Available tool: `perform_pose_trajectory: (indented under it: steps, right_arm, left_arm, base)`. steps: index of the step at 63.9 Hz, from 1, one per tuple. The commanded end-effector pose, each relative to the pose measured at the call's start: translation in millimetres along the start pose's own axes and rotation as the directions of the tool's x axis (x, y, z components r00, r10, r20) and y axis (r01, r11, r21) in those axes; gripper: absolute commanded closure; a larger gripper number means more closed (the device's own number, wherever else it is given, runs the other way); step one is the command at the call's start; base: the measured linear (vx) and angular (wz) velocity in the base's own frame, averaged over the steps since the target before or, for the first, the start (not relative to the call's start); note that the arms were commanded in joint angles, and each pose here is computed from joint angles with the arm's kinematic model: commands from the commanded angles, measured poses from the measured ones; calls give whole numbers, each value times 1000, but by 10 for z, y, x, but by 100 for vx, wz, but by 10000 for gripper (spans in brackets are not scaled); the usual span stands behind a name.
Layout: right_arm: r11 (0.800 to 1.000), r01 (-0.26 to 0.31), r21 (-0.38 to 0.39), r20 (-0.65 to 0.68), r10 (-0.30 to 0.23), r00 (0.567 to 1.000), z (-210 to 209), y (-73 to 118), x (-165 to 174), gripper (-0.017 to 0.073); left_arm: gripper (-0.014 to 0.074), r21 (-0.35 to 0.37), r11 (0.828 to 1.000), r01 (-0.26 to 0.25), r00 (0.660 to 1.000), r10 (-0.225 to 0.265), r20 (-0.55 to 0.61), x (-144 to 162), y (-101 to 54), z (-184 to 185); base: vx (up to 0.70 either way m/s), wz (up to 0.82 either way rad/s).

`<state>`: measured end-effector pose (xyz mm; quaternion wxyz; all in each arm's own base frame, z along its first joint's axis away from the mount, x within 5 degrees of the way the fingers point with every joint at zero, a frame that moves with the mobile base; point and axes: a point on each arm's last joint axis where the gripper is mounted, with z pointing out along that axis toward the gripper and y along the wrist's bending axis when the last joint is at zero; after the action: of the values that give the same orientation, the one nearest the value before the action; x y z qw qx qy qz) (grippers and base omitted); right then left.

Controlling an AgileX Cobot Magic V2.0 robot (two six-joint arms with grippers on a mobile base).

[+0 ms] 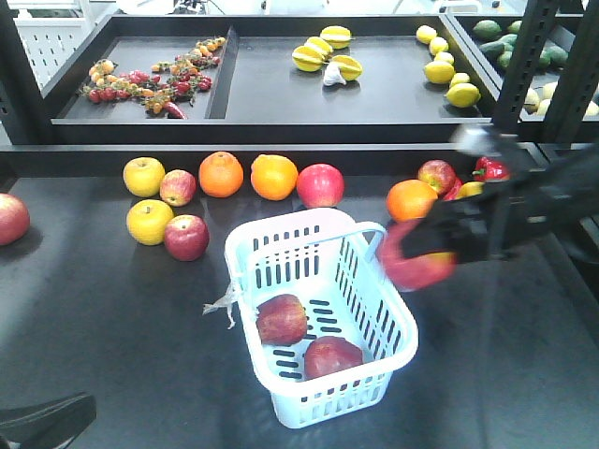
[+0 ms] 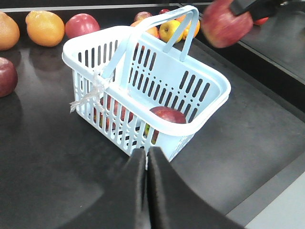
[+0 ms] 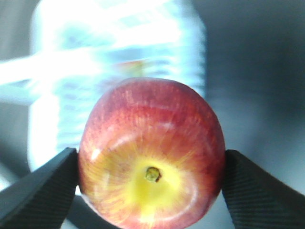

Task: Pick three apples into basket with both arms
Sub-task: 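Lower the third apple into the basket and open the right gripper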

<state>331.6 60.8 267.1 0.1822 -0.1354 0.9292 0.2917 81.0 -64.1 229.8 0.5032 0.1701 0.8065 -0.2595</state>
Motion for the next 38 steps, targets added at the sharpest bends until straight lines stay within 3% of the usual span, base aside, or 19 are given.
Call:
perform_pose_trajectory:
  steps: [1, 14, 30, 38]
  right_arm:
    - [997, 72, -17, 100, -70, 992, 12, 333, -136, 533]
    - [994, 106, -29, 50, -104, 993, 505, 511, -139, 533]
    - [997, 77, -2, 12, -77, 997, 938, 438, -121, 519]
    - [997, 72, 2, 1, -72, 997, 983, 409, -113, 466]
  left_arm:
    - [600, -3, 1000, 17, 997, -17, 81, -132, -11, -17]
    - [600, -3, 1000, 17, 997, -17, 81, -132, -11, -17]
    - [600, -3, 1000, 17, 997, -17, 81, -132, -11, -17]
    - [600, -3, 1000, 17, 997, -17, 81, -132, -11, -17]
  base:
    - [0, 0]
    - [0, 0]
    - [0, 0]
    - [0, 0]
